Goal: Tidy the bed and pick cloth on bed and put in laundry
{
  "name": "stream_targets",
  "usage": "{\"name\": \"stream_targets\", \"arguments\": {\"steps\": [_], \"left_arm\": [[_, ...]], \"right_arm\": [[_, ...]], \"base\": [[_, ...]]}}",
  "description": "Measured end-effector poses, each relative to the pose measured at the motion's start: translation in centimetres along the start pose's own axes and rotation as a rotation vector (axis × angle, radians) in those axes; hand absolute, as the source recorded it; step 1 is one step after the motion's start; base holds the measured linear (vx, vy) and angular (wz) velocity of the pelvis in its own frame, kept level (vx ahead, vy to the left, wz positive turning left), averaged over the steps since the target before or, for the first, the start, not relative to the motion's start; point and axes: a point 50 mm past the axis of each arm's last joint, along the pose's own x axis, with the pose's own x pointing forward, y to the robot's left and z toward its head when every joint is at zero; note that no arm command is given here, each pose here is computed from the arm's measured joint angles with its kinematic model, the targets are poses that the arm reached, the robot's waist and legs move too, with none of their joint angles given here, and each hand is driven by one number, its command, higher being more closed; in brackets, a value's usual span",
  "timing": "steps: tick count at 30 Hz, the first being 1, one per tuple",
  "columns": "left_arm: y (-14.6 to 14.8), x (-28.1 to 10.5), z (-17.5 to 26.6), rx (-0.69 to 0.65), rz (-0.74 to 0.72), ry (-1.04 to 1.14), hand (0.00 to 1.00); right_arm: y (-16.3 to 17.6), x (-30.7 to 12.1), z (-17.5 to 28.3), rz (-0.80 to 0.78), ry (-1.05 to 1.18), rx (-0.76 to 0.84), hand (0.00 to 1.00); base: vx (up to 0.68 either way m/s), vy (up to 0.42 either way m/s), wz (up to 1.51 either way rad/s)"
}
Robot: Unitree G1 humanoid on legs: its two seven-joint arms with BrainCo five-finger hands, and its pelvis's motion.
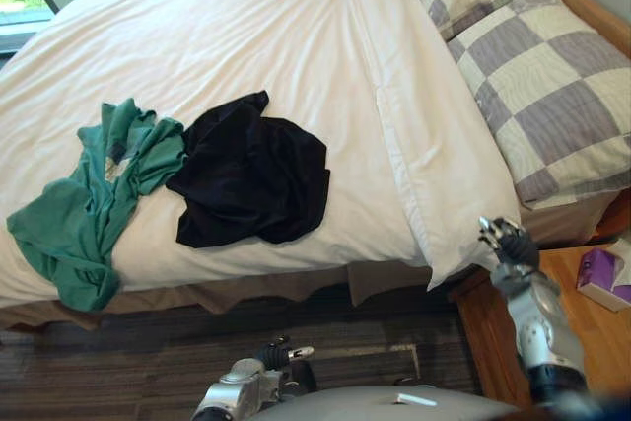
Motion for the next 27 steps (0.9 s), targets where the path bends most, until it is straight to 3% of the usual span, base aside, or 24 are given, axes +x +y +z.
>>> {"name": "stream_targets", "arguments": {"steps": [4,9,11,20,27], "left_arm": [[-1.0,0.5,3.7,0.020,0.000,-0.088,0.00],[-3.1,0.6,8.8,-0.022,-0.052,-0.246,0.00],[-3.9,0.6,9.6,-0.035,-0.074,-0.286,0.00],[-7.6,-1.0,17.3,-0.067,-0.197,-0.550,0.00],[-10.2,-1.5,19.1,-0.142,-0.234,-0.583,0.00]], "right_arm": [[6.2,3.4,7.1,0.207,-0.345,0.260,1.00],[10.6,4.2,17.5,0.430,-0.667,0.449,1.00],[11.5,3.4,19.4,0.498,-0.734,0.491,1.00],[16.0,-0.1,24.4,0.721,-0.931,0.663,1.00],[15.6,0.1,24.7,0.669,-0.957,0.765,1.00]], "base": [[-0.08,0.051,0.08],[-0.06,0.065,0.09],[0.00,0.039,0.03],[0.00,-0.059,0.20],[-0.05,-0.057,0.20]]}}
